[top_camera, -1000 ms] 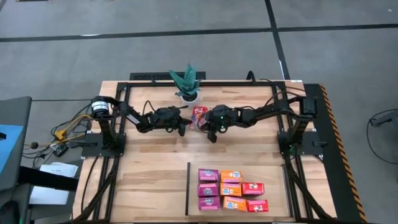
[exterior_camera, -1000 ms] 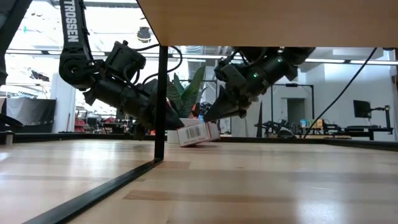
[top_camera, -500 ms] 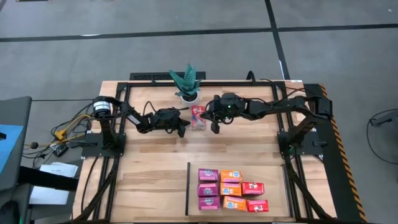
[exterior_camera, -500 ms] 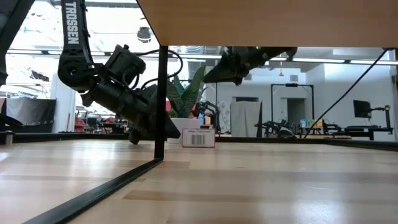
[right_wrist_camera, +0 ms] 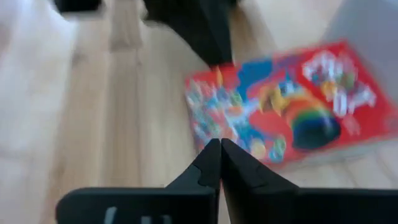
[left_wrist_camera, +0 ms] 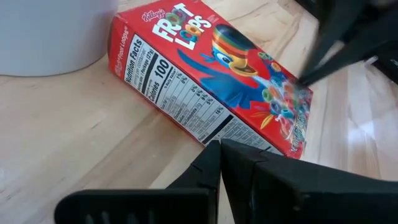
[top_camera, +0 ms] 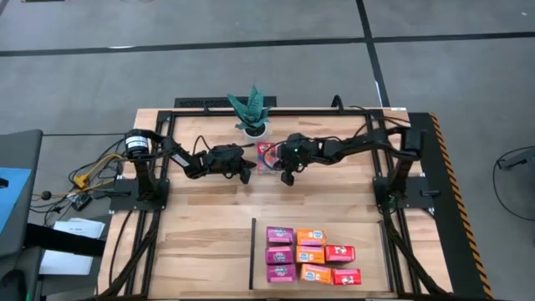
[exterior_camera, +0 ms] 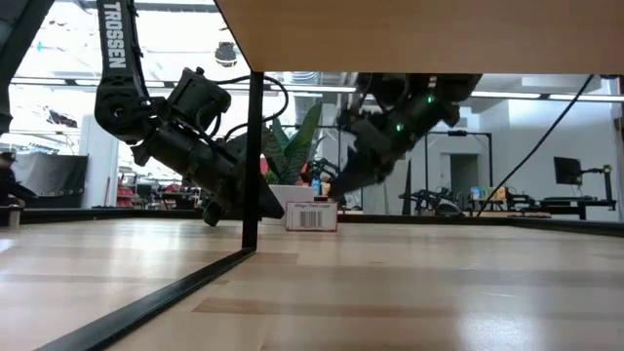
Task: Stack cereal on shelf
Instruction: Put the red cereal box on the upper right shelf
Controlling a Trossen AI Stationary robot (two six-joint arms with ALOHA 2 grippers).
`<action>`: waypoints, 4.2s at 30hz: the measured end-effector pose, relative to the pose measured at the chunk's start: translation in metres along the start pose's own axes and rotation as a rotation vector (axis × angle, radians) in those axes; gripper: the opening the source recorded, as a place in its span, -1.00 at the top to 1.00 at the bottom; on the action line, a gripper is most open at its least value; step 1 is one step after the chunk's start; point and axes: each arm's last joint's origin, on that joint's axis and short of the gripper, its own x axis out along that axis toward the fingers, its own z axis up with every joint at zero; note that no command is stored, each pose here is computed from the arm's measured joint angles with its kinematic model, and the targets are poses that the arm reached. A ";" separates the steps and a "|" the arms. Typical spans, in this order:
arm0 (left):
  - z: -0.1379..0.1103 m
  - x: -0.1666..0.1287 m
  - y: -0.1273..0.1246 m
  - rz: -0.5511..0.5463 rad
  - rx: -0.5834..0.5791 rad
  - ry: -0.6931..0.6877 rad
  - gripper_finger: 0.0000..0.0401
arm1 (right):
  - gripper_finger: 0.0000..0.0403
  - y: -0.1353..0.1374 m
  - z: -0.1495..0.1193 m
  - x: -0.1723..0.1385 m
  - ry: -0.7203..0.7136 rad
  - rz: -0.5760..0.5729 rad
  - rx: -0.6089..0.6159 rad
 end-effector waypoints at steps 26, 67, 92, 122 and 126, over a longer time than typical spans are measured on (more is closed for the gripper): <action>0.007 0.003 -0.003 -0.006 -0.018 -0.037 1.00 | 0.90 -0.021 -0.003 -0.013 0.056 -0.076 0.048; 0.027 0.022 -0.023 0.135 0.024 -0.110 0.27 | -0.33 -0.017 0.063 -0.055 0.080 -0.114 -0.352; 0.016 0.046 -0.056 -0.075 0.011 -0.031 0.44 | -0.33 0.007 0.062 -0.051 0.043 -0.352 0.138; 0.019 0.063 -0.060 0.013 -0.041 -0.142 0.99 | -0.33 0.008 0.058 -0.052 0.049 -0.410 0.249; 0.016 0.071 -0.063 -0.025 -0.074 -0.118 0.99 | -0.33 0.005 0.052 -0.053 0.099 -0.431 0.314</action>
